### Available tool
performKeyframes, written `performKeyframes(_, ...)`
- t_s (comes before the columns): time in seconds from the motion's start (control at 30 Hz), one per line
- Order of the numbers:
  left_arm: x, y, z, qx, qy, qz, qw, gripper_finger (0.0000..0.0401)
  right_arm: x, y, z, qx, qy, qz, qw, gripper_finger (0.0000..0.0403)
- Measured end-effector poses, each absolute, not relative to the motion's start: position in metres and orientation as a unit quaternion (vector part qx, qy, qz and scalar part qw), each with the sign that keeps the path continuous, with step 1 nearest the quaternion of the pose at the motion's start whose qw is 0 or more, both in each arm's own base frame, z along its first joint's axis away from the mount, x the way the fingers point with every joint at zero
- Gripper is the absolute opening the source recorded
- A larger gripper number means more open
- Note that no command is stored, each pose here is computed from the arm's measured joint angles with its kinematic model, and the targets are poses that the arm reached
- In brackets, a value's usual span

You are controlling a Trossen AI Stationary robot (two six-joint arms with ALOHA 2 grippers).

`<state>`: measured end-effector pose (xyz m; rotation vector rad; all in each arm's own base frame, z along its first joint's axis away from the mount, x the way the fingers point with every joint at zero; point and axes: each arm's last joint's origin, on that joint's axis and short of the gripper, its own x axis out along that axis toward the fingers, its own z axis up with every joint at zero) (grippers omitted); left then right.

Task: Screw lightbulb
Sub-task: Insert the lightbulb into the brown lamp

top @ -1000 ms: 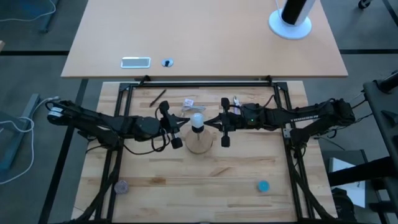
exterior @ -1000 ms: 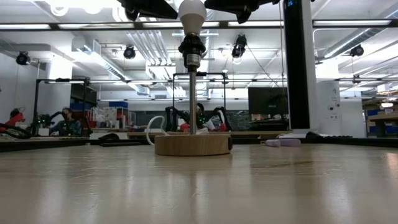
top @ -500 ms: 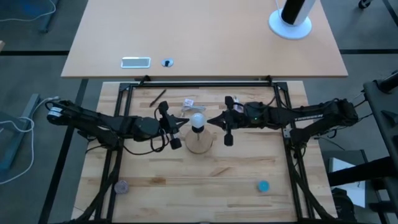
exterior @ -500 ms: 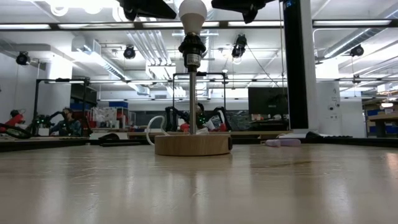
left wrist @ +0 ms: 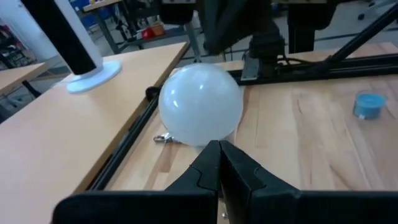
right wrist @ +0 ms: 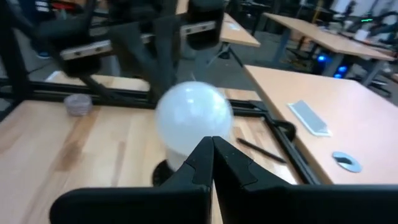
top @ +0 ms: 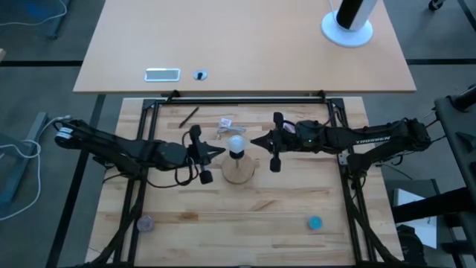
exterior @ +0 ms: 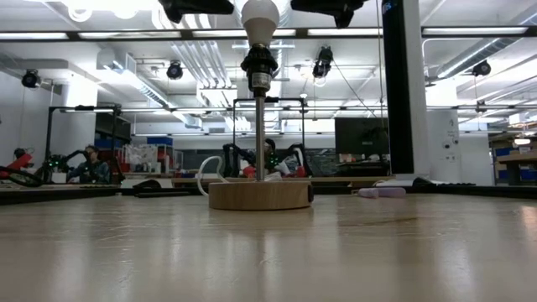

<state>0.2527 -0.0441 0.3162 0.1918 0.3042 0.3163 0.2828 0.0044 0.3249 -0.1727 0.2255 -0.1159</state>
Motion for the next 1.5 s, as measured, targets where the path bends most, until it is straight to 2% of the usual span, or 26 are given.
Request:
performKeyframes(0.37,0.259,-0.043,0.314,0.108,0.147,0.161,0.970,0.0000,0.297,0.004,0.312,-0.087,0.125,-0.064,0.986,0.0000)
performKeyframes(1.13,0.260,-0.031,0.315,0.115,0.147,0.203,0.961,0.0000,0.301,0.009,0.311,-0.079,0.112,-0.044,0.990,0.0000)
performKeyframes(1.5,0.254,-0.031,0.316,0.122,0.159,0.203,0.958,0.0000,0.292,0.007,0.313,-0.076,0.135,-0.096,0.983,0.0000)
